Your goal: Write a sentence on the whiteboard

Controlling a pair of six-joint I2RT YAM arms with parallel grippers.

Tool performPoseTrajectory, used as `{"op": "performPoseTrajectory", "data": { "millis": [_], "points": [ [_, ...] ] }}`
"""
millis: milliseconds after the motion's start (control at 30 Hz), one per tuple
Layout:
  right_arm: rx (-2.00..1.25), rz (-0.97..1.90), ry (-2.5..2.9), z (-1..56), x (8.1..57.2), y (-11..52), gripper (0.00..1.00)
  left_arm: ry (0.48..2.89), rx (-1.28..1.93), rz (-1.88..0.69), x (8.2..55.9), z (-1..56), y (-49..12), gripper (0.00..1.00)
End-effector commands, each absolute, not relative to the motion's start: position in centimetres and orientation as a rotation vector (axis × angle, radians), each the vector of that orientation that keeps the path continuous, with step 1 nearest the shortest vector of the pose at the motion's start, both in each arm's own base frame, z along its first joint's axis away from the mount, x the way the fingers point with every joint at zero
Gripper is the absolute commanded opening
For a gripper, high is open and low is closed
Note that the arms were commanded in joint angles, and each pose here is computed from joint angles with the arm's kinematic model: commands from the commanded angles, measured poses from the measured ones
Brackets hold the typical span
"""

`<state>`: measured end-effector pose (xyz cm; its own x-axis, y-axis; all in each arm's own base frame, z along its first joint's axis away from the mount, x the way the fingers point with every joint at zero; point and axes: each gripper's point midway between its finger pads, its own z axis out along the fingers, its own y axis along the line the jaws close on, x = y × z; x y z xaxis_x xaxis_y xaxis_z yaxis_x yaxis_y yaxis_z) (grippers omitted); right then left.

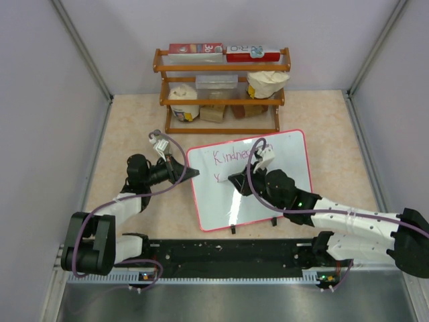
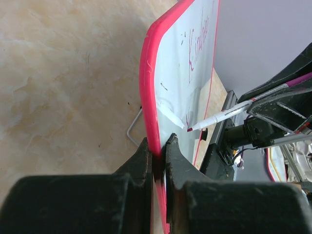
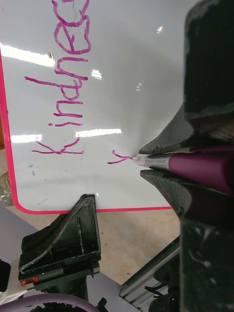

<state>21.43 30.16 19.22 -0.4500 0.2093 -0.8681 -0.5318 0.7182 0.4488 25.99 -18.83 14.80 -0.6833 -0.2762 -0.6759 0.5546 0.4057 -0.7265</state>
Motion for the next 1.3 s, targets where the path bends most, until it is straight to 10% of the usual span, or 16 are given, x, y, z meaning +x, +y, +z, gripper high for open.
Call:
{"op": "performPoseTrajectory", "data": {
  "millis": [0, 1267],
  "points": [
    [-0.278, 0.873, 1.872, 18.5, 20.9, 30.2, 0.00, 1.877, 0.302, -1.129, 27.9, 12.4, -17.6, 0.00],
    [-0.163, 0.909, 1.743, 24.7, 24.0, 28.9, 0.00, 1.879, 0.299, -1.124, 27.9, 12.3, -17.5, 0.00]
  ]
}}
